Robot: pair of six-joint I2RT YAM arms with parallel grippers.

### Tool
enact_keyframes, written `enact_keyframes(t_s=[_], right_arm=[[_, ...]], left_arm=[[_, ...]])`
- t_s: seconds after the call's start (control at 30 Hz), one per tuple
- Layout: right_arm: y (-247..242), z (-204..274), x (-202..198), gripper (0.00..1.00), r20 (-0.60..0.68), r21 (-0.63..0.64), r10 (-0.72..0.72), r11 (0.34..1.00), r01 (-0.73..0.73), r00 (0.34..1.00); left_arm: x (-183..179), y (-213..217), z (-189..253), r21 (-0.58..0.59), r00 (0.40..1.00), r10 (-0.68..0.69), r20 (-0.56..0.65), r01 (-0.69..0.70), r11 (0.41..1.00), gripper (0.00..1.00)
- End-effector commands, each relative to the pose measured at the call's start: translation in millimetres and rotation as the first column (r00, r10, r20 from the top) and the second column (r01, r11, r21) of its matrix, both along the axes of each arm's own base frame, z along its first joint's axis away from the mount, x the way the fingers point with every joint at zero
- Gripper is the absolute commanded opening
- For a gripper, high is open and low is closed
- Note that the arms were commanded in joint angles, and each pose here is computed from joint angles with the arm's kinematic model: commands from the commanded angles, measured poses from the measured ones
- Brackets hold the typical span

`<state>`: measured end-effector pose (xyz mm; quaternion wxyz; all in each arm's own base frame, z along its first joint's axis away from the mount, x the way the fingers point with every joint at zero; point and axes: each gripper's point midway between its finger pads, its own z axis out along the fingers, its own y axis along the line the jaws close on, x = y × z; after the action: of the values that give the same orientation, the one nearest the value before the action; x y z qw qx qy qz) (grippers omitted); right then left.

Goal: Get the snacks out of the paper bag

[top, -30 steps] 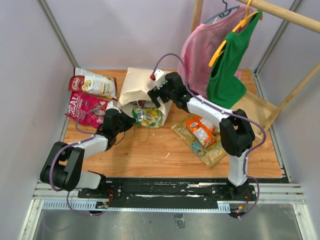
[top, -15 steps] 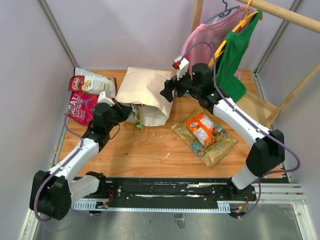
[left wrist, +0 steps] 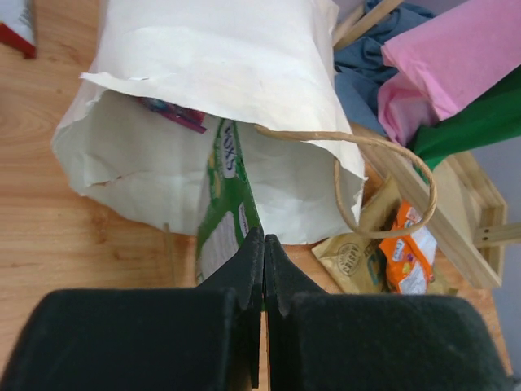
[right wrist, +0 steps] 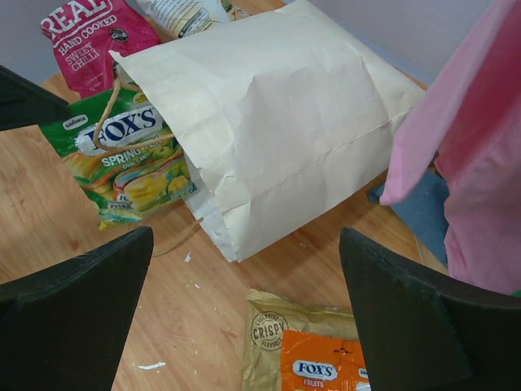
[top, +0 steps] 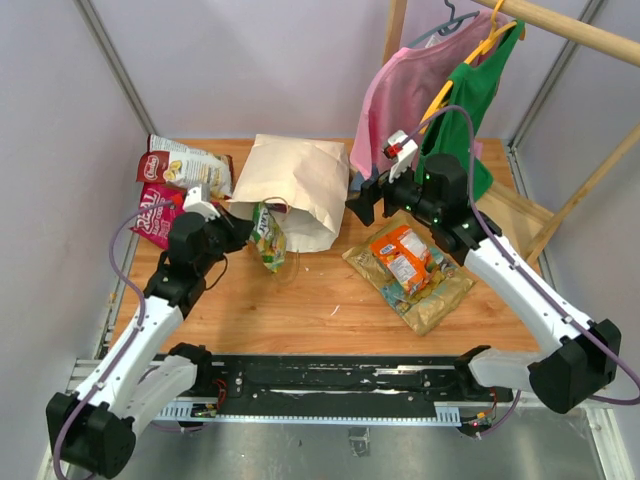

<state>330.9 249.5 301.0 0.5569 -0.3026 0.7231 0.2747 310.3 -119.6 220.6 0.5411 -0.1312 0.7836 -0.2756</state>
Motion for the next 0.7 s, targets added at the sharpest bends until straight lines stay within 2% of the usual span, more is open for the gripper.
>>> enact_keyframes(t_s=[0.0,0.23,0.5,0.67], right_arm=[[-13,-1,1,0.98,-0.006,0.010,-0.057,0.998,0.057,0.998],[-13,-3,2,0.98,-0.021,0.024,-0.070,0.997,0.070,0.997],[-21,4,-2,0.98,-0.002,0.038,-0.106,0.994,0.106,0.994],[-28,4,-4,0.98,0.010,0.033,-0.133,0.991,0.133,0.991]], left_arm=[[-9,28,9,0.105,0.996,0.086,0.038,-0.089,0.990,0.00],[-19,37,49,0.075,0.984,0.125,0.130,-0.135,0.988,0.01],[-23,9,101,0.004,0.972,-0.018,0.232,0.017,1.000,0.00],[-34,-10,133,-0.052,0.935,-0.108,0.339,0.133,0.990,0.01]])
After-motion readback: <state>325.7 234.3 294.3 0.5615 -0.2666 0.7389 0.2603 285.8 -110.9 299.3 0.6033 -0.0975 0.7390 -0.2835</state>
